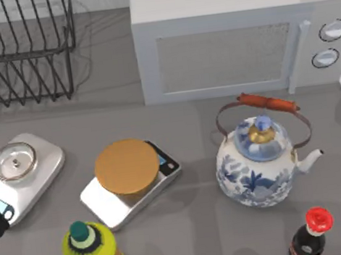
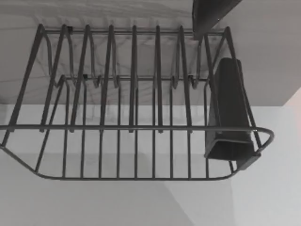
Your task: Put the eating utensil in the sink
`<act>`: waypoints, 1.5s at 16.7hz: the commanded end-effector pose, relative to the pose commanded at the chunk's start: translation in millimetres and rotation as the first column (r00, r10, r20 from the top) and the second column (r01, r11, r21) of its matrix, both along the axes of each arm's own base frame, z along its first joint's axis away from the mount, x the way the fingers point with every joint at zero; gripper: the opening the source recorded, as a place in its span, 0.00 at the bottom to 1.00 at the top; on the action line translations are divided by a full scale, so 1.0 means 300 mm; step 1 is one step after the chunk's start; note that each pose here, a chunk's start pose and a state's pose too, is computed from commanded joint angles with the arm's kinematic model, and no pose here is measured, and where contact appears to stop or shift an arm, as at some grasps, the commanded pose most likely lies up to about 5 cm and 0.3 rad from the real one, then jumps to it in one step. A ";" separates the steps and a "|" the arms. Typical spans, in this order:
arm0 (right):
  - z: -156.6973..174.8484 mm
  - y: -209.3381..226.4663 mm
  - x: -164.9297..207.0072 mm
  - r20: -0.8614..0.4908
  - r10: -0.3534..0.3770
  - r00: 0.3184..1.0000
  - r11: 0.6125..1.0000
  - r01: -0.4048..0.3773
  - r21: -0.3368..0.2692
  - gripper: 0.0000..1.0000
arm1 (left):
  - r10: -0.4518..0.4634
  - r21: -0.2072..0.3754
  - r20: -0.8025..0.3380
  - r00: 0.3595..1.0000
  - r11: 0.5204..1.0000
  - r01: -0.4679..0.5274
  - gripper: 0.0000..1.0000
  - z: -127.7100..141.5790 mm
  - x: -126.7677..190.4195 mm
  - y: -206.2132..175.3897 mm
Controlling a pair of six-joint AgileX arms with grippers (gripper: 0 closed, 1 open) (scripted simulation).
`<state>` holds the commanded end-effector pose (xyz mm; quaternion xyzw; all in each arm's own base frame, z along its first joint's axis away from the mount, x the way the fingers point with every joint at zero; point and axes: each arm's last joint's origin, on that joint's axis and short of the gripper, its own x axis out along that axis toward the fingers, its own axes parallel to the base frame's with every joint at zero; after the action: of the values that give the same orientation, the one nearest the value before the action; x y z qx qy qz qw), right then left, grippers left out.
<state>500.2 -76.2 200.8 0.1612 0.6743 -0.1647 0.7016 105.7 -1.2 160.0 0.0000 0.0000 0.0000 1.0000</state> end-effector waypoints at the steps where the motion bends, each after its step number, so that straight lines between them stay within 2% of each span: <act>1: -0.002 0.000 0.003 0.006 0.000 1.000 1.000 0.000 -0.001 0.00 | 0.000 0.000 0.000 1.000 1.000 0.000 1.00 0.000 0.000 0.000; 8: -0.130 0.012 0.009 -0.022 0.009 1.000 1.000 -0.009 0.003 0.00 | 0.000 0.000 0.000 1.000 1.000 0.000 1.00 0.000 0.000 0.000; 14: -0.142 0.014 0.009 -0.010 0.010 1.000 1.000 -0.010 0.001 0.00 | 0.000 0.000 0.000 1.000 1.000 0.000 1.00 0.000 0.000 0.000; 25: -0.142 0.014 0.009 -0.010 0.010 1.000 1.000 -0.010 0.001 0.83 | 0.000 0.000 0.000 1.000 1.000 0.000 1.00 0.000 0.000 0.000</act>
<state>502.9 -72.1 158.3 0.1575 0.6786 -0.1616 0.6990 105.7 -1.2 160.0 0.0000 0.0000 0.0000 1.0000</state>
